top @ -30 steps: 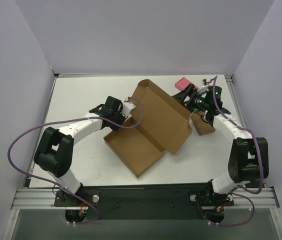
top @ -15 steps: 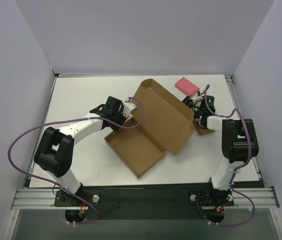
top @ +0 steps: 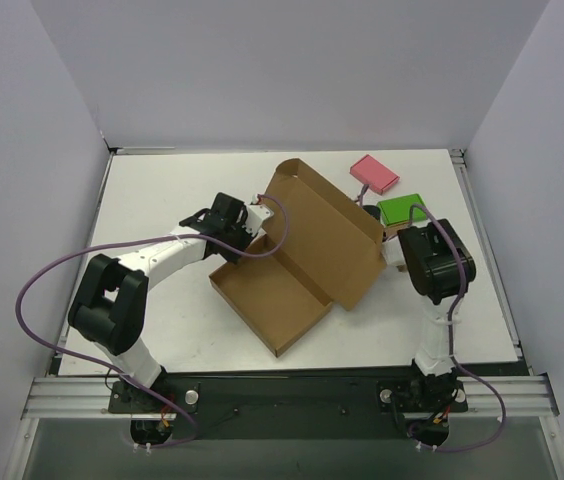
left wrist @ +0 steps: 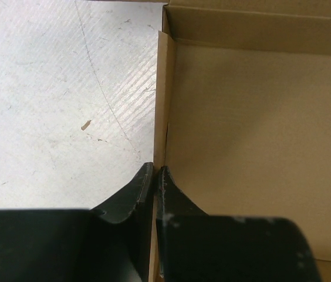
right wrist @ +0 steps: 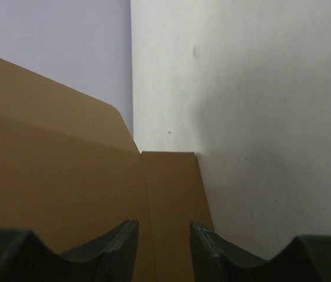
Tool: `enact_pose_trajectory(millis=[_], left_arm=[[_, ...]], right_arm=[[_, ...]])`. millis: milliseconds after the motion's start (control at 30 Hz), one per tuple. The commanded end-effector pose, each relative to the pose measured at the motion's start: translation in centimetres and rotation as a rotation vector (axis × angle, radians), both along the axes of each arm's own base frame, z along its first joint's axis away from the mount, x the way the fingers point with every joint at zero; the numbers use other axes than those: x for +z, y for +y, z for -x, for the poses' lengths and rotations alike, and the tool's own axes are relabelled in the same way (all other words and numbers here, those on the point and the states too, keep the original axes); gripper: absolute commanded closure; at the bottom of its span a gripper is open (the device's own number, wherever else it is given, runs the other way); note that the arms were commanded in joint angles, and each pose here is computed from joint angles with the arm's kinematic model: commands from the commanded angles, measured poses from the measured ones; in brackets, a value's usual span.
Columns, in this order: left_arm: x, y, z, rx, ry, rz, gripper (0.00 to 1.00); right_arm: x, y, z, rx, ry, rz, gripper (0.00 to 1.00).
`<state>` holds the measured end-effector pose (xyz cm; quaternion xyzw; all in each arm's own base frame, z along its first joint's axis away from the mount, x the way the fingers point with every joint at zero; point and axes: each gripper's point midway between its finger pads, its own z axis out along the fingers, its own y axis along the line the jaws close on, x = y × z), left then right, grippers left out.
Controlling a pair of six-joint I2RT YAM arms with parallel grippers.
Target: Fold the paper box
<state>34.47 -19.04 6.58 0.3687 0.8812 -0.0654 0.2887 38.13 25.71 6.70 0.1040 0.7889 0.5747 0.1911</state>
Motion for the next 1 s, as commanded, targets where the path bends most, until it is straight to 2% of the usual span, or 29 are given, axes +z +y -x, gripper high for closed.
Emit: enact_pose_trajectory(millis=[0, 167, 500, 600, 733, 967], left_arm=[[-2.9, -0.6, 3.2, -0.036, 0.143, -0.009, 1.00], [-3.1, -0.8, 3.3, -0.036, 0.147, -0.019, 1.00], [-3.1, -1.1, 3.3, -0.028, 0.152, -0.009, 1.00], [-3.2, -1.5, 3.3, -0.032, 0.156, -0.005, 1.00], [-3.5, -2.2, 3.6, -0.046, 0.172, 0.006, 1.00], [-4.1, -2.9, 4.0, -0.066, 0.190, -0.004, 1.00]], right_arm=[[3.9, 3.9, 0.6, 0.094, -0.118, -0.168, 0.60], [5.5, 5.8, 1.7, 0.126, -0.123, -0.249, 0.63], [3.3, 8.0, 4.6, 0.187, -0.047, -0.186, 0.65], [2.8, 8.6, 5.3, 0.200, -0.029, -0.186, 0.69], [2.9, 10.0, 6.0, 0.226, -0.015, -0.184, 0.76], [4.1, 12.0, 7.1, 0.274, -0.019, -0.215, 0.78]])
